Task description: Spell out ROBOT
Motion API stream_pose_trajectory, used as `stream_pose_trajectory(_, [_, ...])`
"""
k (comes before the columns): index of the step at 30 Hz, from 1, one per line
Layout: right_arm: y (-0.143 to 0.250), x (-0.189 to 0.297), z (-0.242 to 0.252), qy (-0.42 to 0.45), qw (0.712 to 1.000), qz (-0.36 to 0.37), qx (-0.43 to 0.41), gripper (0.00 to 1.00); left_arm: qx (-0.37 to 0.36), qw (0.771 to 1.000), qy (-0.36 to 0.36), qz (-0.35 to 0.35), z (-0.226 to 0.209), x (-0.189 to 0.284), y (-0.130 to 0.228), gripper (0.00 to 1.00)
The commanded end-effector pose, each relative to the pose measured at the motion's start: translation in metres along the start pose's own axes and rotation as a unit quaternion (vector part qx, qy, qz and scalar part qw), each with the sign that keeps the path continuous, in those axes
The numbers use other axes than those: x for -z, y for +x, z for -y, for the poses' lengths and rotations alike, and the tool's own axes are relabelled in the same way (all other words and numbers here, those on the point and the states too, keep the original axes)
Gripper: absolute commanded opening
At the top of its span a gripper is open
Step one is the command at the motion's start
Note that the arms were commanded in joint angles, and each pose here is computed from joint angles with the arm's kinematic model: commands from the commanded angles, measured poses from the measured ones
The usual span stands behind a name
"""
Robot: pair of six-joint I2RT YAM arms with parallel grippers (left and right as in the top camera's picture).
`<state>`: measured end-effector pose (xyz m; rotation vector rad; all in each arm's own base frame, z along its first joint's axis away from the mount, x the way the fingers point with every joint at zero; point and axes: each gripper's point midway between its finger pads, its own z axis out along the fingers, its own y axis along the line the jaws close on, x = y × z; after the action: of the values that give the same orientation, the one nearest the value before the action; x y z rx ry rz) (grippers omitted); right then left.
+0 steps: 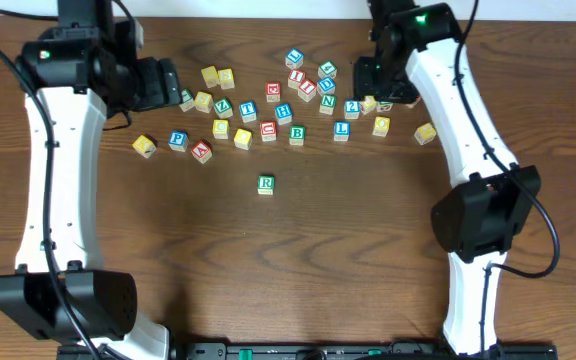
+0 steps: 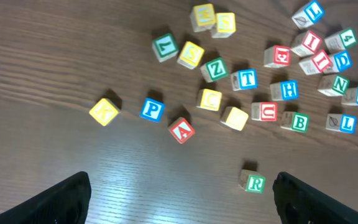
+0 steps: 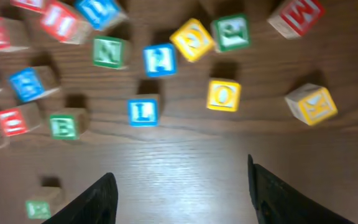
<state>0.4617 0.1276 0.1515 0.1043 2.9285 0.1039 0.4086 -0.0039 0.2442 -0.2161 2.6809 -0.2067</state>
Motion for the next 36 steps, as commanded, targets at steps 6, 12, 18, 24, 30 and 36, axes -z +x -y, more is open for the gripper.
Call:
stream_pose_trajectory(6, [0.016, -0.089, 0.041, 0.015, 0.999, -0.034, -0.019, 0.59, -0.042, 0.999, 0.008, 0.007, 0.026, -0.004, 0.0, 0.92])
stream_pose_trajectory(12, [0.023, -0.133, 0.047, 0.019, 1.0, -0.013, -0.02, 0.46, -0.042, 0.999, 0.008, 0.009, 0.026, -0.004, -0.001, 0.92])
stream_pose_trajectory(18, [0.014, -0.144, 0.045, 0.011, 1.0, 0.016, -0.019, 0.37, -0.042, 0.999, 0.008, 0.009, 0.026, -0.004, -0.001, 0.93])
stream_pose_trajectory(24, [0.006, -0.143, 0.048, 0.023, 0.999, 0.034, -0.019, 0.27, -0.042, 0.999, 0.009, 0.012, 0.027, -0.004, -0.002, 0.93])
stream_pose_trajectory(30, [0.01, -0.088, 0.038, 0.013, 0.999, 0.047, -0.01, 0.19, -0.042, 0.999, 0.009, 0.012, 0.027, -0.004, -0.002, 0.93])
stream_pose_trajectory(36, [0.069, -0.055, -0.044, -0.06, 0.996, -0.017, 0.058, 0.17, -0.042, 0.999, 0.009, 0.012, 0.027, -0.004, -0.002, 0.93])
